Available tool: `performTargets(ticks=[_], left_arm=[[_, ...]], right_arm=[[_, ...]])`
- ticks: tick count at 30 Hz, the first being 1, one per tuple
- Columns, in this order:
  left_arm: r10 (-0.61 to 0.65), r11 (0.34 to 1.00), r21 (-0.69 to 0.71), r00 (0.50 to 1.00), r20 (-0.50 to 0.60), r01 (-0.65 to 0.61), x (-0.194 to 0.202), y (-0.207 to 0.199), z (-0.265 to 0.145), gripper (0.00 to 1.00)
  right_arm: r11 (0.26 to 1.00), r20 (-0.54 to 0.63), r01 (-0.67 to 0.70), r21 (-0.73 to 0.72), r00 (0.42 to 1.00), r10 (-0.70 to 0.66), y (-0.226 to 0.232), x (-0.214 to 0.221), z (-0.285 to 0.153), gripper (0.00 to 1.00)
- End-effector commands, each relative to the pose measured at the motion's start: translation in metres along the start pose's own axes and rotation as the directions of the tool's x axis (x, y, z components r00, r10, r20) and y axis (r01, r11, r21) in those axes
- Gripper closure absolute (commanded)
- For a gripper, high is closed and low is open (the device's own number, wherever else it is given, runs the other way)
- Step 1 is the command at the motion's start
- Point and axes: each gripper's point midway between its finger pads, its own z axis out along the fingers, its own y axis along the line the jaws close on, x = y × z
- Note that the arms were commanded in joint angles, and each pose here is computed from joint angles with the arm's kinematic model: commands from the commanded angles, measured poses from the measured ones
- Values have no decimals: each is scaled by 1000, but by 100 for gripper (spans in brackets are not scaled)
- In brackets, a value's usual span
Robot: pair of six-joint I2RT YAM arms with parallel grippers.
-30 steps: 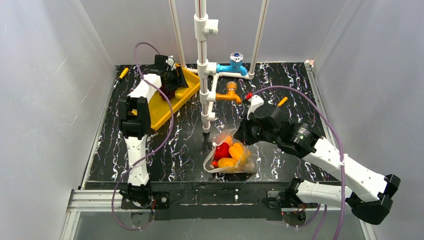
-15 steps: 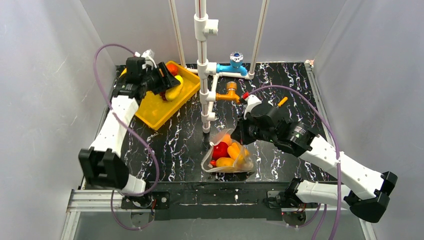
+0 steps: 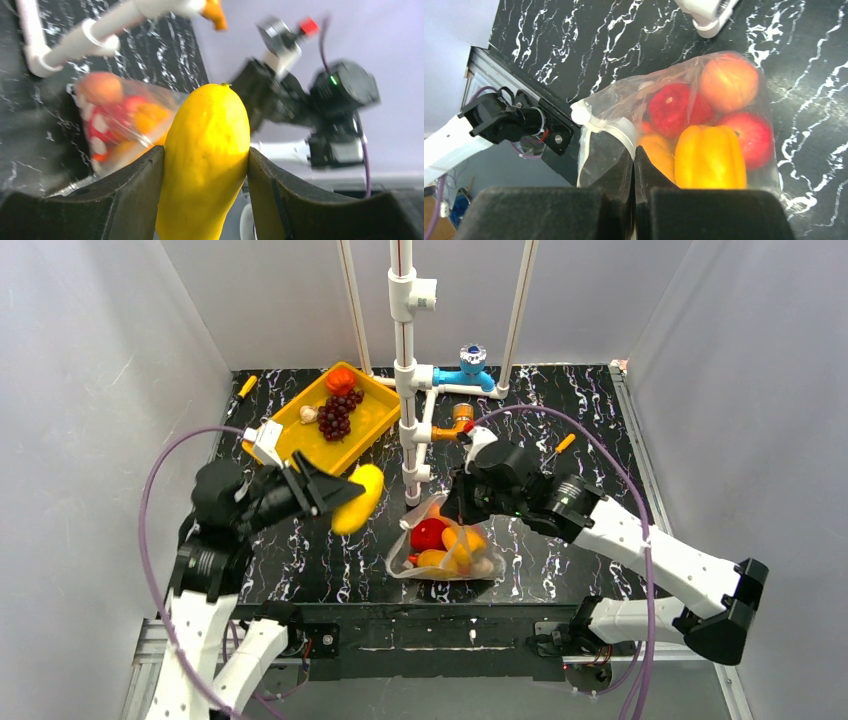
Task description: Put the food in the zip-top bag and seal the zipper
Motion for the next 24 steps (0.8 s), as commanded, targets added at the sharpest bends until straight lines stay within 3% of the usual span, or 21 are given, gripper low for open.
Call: performTargets(ticks=[1,10,15,20,24], left_arm=[[-38,998,44,993,-113,43,46,-10,-26,74],[47,997,-55,978,-205,-60,87,-2,-69,75],[-79,997,-34,943,-324,72,114,2,-70,74],[-136,989,4,939,-315,145,113,-4,-63,74],[-185,982,-89,937,-296,166,110,16,-53,78]], right_arm=[[994,97,-43,-96,994,53,49,-36,2,99],[988,108,-62,-141,991,78,97,-32,23,99],[986,84,-35,-162,995,49,110,-28,27,99],[983,97,15,-180,995,3,114,-31,26,99],[976,113,16,-219,994,9,124,-37,24,99]])
